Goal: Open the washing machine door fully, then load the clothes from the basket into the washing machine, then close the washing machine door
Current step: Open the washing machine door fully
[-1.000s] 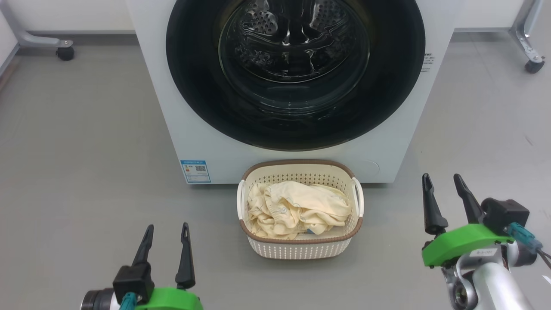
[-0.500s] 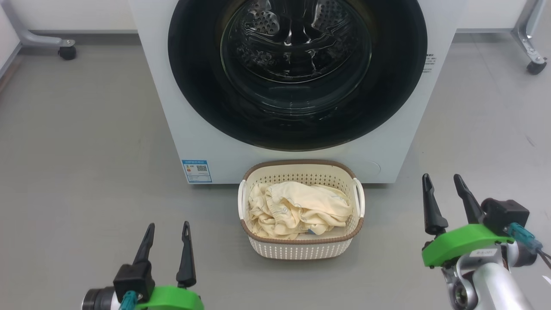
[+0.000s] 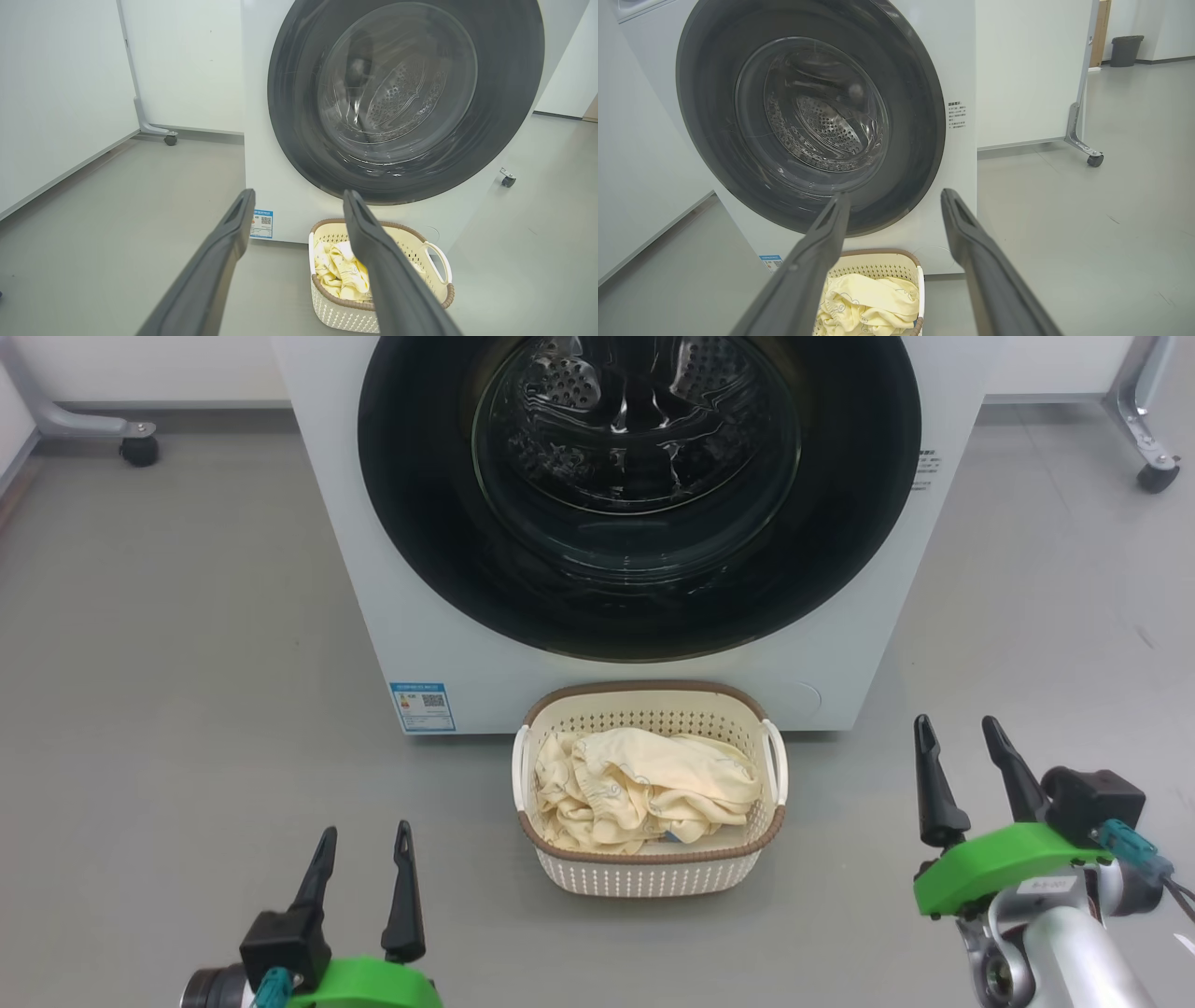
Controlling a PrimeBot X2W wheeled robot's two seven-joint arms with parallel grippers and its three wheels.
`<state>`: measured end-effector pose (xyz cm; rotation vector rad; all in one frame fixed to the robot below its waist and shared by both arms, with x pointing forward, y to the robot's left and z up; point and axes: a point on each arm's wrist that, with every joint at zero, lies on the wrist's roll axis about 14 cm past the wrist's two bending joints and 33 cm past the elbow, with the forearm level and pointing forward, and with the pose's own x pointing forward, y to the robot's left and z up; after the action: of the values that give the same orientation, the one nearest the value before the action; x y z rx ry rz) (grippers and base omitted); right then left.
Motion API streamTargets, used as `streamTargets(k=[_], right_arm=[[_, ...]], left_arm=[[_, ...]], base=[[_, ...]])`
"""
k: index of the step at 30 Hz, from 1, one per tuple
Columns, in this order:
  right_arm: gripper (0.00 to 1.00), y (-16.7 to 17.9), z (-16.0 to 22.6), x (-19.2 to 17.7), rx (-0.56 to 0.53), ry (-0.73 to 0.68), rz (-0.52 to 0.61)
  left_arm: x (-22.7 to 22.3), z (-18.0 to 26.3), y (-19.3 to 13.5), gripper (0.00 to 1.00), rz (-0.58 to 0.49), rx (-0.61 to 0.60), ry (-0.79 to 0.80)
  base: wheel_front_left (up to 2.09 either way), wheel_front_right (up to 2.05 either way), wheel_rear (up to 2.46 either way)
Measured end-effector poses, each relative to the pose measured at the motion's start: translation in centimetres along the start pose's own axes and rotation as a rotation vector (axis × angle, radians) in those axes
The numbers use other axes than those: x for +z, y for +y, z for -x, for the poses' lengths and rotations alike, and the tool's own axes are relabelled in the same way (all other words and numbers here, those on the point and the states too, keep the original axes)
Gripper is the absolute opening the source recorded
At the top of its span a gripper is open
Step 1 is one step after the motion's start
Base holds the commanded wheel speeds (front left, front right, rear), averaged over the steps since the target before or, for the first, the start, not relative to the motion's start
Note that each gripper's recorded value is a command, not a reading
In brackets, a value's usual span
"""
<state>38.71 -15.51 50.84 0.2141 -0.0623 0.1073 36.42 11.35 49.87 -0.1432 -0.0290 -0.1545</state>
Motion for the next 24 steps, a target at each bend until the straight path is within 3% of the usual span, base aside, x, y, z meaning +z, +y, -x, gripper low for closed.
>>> streamTargets(k=[11,24], right_arm=[[1.00,-0.18,0.09,0.02,-0.005,0.000,0.002],[1.00,-0.23,0.06,0.29,-0.007,-0.008,0.002]], left_arm=[[-0.44,-0.04,-0.43,1.00,-0.022,-0.019,0.014],[-0.32,0.07,-0.42,1.00,-0.040,-0.025,0.010]], base=[[0.54,0.54,-1.08],[1.18,1.18,-2.36]])
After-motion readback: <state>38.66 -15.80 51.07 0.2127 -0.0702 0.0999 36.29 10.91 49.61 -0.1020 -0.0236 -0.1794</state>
